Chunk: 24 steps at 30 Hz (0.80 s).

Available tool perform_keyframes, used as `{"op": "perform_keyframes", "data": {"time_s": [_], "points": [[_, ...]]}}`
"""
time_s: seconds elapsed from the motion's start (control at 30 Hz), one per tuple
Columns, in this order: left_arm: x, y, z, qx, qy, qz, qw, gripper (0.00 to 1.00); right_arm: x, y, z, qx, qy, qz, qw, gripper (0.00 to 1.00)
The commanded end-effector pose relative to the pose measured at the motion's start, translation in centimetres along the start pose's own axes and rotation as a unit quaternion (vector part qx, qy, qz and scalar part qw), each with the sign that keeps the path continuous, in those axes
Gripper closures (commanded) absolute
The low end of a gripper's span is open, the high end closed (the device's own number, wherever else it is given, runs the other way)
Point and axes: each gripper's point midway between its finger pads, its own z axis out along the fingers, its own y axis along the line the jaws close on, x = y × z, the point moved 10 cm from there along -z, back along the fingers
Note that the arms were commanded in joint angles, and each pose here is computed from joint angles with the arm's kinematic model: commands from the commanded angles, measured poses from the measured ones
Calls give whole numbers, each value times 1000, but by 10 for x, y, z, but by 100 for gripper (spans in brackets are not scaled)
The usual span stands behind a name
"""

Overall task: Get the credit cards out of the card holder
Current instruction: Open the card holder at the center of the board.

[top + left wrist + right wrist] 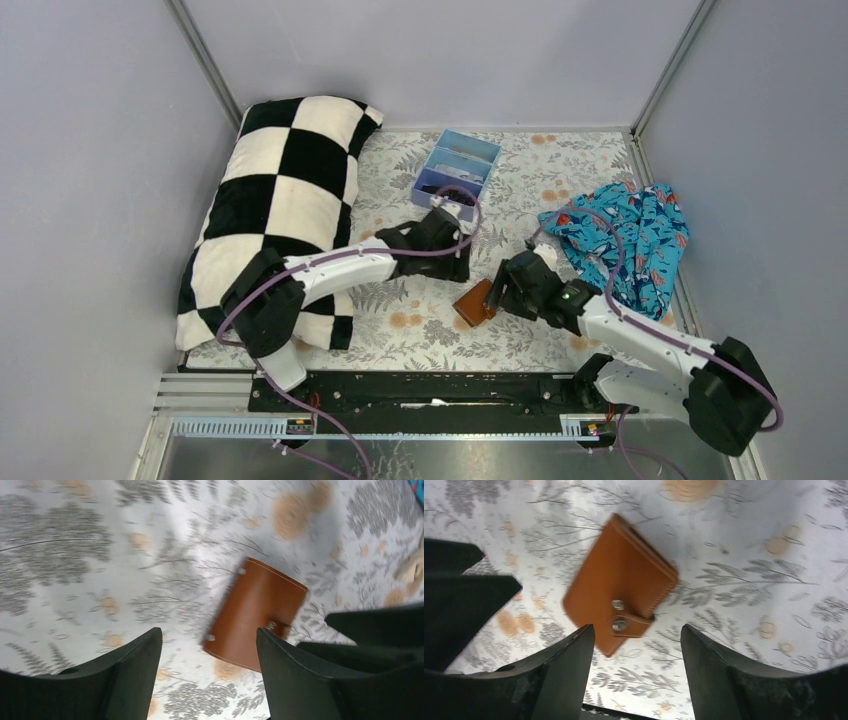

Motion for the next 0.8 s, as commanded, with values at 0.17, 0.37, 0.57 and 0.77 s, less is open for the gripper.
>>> {"op": "perform_keyframes", "data": {"time_s": [0.17, 0.37, 0.57, 0.77], "points": [[-22, 45, -39, 26, -69, -121, 990, 26, 0, 41, 21, 60, 5, -44, 997, 32], [-10, 51, -31, 20, -46, -123, 991, 26, 8, 31, 31, 124, -6, -42, 991, 48], [-8, 50, -26, 33, -42, -127, 990, 26, 7, 20, 21, 123, -33, -22, 992, 87], [-14, 51, -28, 16, -45, -118, 992, 26, 0, 27, 9, 69, -51, -41, 995, 100]]}}
